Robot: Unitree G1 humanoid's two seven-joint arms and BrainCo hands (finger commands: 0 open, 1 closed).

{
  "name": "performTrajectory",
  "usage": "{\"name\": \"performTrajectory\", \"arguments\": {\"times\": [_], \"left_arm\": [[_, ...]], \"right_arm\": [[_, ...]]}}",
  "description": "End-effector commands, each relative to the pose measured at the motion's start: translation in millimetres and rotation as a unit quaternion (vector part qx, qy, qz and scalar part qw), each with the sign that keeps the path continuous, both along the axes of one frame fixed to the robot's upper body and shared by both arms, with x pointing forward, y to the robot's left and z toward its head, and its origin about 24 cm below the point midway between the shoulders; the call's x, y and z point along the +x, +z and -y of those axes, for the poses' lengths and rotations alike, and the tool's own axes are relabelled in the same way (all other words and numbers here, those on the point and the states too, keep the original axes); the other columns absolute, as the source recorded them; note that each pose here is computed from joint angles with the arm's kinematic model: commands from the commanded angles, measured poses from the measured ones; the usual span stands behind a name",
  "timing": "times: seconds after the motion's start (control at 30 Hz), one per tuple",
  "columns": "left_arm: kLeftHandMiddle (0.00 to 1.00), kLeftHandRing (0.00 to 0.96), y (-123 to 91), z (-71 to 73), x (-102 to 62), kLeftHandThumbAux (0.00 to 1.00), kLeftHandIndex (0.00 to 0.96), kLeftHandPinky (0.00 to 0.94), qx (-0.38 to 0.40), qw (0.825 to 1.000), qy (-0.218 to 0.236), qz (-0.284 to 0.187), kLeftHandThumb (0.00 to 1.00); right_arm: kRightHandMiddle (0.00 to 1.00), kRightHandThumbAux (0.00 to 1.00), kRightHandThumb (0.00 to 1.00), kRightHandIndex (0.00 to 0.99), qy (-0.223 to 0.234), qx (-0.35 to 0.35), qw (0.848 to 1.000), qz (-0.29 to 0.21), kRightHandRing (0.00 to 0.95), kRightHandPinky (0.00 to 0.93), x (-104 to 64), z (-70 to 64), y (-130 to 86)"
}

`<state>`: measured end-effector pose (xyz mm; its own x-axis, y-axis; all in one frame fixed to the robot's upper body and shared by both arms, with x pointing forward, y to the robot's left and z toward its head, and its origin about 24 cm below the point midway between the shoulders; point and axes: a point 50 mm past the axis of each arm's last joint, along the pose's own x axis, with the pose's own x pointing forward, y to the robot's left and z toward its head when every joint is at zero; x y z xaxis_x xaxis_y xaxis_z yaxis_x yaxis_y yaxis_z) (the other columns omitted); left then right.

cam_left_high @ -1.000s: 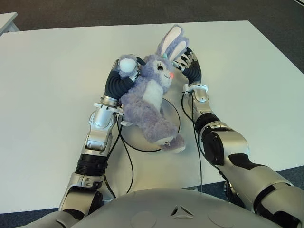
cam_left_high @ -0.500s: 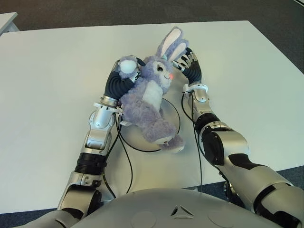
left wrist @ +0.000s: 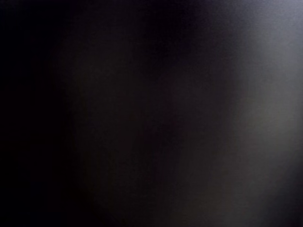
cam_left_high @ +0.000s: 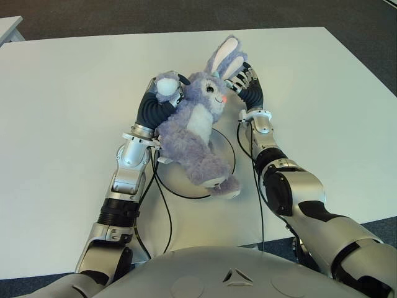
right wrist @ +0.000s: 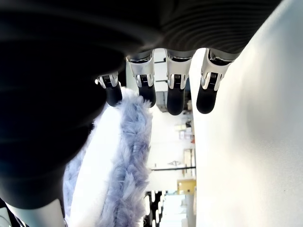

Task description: Put the doll into the plate.

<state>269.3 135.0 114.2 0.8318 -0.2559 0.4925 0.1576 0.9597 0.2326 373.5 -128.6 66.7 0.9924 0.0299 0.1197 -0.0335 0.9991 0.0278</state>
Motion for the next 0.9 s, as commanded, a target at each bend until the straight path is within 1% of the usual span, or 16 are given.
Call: {"name": "performTrajectory", "arguments": {"times": [0.03, 0.1, 0.13, 0.17, 0.2, 0.23, 0.4, 0.53, 0.67, 0.73, 0.77, 0.83, 0.9], "left_arm": [[0.349, 0.316, -2.1, -1.6, 1.7, 0.719, 0.405, 0.263, 0.0, 1.0, 0.009, -0.004, 0.67], [0.298, 0.27, -2.7, -1.7, 1.6, 0.72, 0.399, 0.223, -0.002, 1.0, 0.01, -0.007, 0.668], [0.294, 0.267, -3.0, -1.7, 1.4, 0.72, 0.399, 0.22, -0.003, 1.0, 0.009, -0.009, 0.668], [0.254, 0.231, -3.2, -1.8, 1.3, 0.636, 0.235, 0.19, -0.004, 1.0, 0.008, -0.011, 0.342], [0.244, 0.221, -3.3, -1.8, 1.2, 0.617, 0.193, 0.182, -0.006, 1.0, 0.006, -0.012, 0.254], [0.226, 0.205, -3.4, -1.8, 1.2, 0.602, 0.166, 0.17, -0.007, 1.0, 0.005, -0.013, 0.229], [0.185, 0.168, -3.7, -2.4, 0.4, 0.574, 0.124, 0.145, -0.005, 1.0, 0.003, -0.014, 0.207], [0.11, 0.097, -3.7, -2.4, 0.2, 0.521, 0.057, 0.079, -0.001, 1.0, 0.004, -0.011, 0.152], [0.086, 0.073, -3.5, -2.4, 0.3, 0.495, 0.032, 0.045, 0.003, 1.0, 0.008, -0.008, 0.12], [0.084, 0.071, -3.7, -2.8, -0.1, 0.494, 0.029, 0.05, 0.006, 1.0, 0.011, -0.007, 0.114], [0.073, 0.059, -3.8, -3.0, -0.2, 0.483, 0.016, 0.031, 0.007, 1.0, 0.013, -0.006, 0.097], [0.07, 0.055, -4.1, -3.2, -0.2, 0.48, 0.012, 0.025, 0.009, 1.0, 0.015, -0.006, 0.092], [0.049, 0.03, -4.6, -3.6, 0.0, 0.442, 0.0, 0.001, 0.011, 1.0, 0.016, -0.005, 0.067]], "right_arm": [[0.079, 0.747, 0.061, 0.044, -0.005, 0.01, 0.999, -0.051, 0.089, 0.116, -11.4, 0.9, -26.3], [0.079, 0.746, 0.062, 0.043, -0.005, 0.009, 0.999, -0.051, 0.089, 0.118, -11.4, 1.0, -26.3], [0.079, 0.746, 0.062, 0.043, -0.005, 0.008, 0.999, -0.051, 0.089, 0.118, -11.4, 1.0, -26.3], [0.078, 0.746, 0.063, 0.043, -0.005, 0.008, 0.999, -0.05, 0.089, 0.118, -11.4, 1.0, -26.3], [0.078, 0.746, 0.063, 0.042, -0.005, 0.008, 0.999, -0.05, 0.089, 0.118, -11.4, 1.0, -26.3], [0.077, 0.746, 0.063, 0.042, -0.005, 0.008, 0.999, -0.05, 0.088, 0.118, -11.4, 1.0, -26.2], [0.079, 0.749, 0.063, 0.042, -0.004, 0.008, 0.999, -0.05, 0.089, 0.121, -11.5, 0.6, -26.2], [0.079, 0.757, 0.059, 0.044, -0.005, 0.008, 0.999, -0.05, 0.089, 0.123, -11.5, 0.6, -26.2], [0.082, 0.762, 0.058, 0.045, -0.006, 0.007, 0.999, -0.05, 0.093, 0.14, -11.4, 0.6, -26.2], [0.081, 0.759, 0.058, 0.045, -0.005, 0.007, 0.999, -0.05, 0.092, 0.129, -11.6, 0.4, -26.3], [0.08, 0.755, 0.057, 0.045, -0.005, 0.008, 0.999, -0.049, 0.091, 0.121, -11.6, 0.4, -26.3], [0.079, 0.754, 0.056, 0.044, -0.005, 0.008, 0.999, -0.049, 0.09, 0.118, -11.6, 0.3, -26.3], [0.077, 0.747, 0.053, 0.044, -0.005, 0.007, 0.999, -0.05, 0.088, 0.115, -11.6, 0.3, -26.3]]}}
